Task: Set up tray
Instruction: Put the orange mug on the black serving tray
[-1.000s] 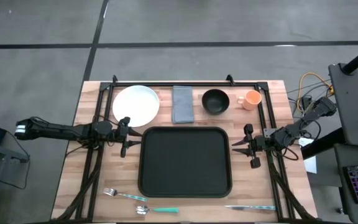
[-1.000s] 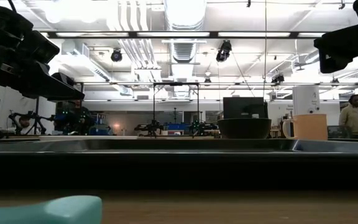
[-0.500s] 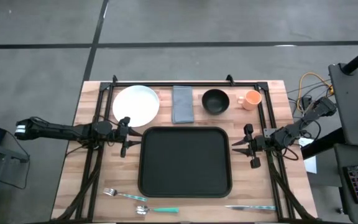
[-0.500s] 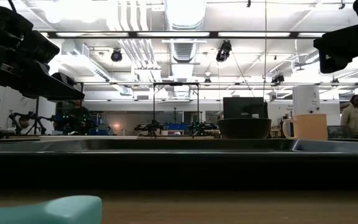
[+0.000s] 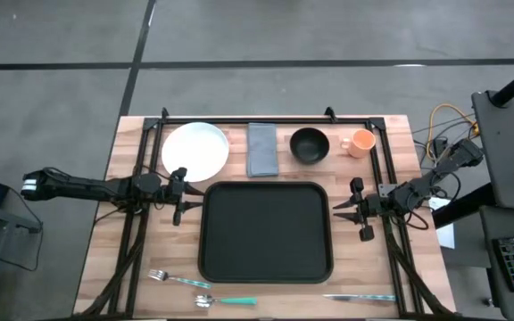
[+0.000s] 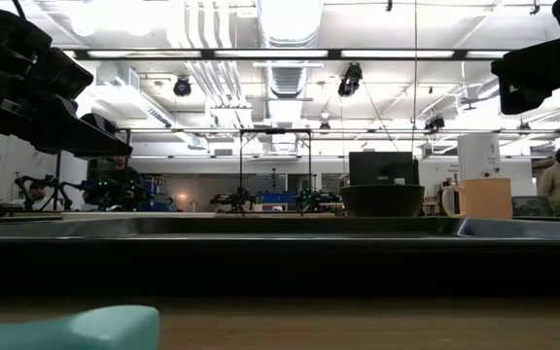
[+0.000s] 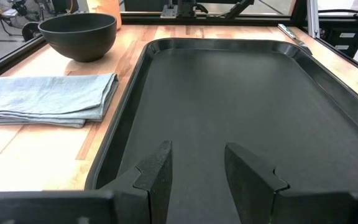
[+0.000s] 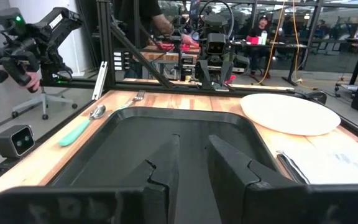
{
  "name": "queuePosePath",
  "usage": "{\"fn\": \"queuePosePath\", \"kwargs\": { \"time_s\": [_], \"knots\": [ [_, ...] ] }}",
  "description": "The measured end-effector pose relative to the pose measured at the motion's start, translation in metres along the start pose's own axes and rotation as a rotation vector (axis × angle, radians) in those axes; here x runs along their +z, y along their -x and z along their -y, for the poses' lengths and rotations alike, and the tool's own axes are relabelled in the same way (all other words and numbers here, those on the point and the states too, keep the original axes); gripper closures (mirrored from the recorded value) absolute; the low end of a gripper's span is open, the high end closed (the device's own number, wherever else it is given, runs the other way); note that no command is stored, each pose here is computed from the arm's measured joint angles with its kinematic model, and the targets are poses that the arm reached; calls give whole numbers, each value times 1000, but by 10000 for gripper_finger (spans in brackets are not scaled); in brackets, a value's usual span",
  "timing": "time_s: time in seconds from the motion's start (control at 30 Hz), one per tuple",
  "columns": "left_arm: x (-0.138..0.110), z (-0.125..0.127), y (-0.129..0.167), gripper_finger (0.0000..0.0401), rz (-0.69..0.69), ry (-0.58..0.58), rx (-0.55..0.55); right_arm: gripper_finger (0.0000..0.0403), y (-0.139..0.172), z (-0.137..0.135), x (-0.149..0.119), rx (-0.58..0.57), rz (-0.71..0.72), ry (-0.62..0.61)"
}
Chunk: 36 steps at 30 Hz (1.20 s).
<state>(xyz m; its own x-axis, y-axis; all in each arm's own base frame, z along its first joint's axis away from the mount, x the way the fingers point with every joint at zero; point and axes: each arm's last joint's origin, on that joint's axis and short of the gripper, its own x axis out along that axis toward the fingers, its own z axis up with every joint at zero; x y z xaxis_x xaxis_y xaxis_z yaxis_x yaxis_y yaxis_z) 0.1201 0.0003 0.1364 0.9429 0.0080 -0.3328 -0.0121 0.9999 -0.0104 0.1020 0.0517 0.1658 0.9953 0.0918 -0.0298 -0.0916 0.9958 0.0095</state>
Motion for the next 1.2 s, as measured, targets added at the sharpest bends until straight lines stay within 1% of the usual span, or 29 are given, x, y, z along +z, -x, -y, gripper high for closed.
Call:
{"fn": "queuePosePath", "kwargs": {
  "time_s": [0.37, 0.8, 1.2],
  "knots": [
    [0, 0, 0, 275, 0, 0, 0, 316, 0, 0, 0, 0, 0, 3],
    [0, 0, 0, 275, 0, 0, 0, 335, 0, 0, 0, 0, 0, 3],
    [0, 0, 0, 275, 0, 0, 0, 319, 0, 0, 0, 0, 0, 1]
  ]
}}
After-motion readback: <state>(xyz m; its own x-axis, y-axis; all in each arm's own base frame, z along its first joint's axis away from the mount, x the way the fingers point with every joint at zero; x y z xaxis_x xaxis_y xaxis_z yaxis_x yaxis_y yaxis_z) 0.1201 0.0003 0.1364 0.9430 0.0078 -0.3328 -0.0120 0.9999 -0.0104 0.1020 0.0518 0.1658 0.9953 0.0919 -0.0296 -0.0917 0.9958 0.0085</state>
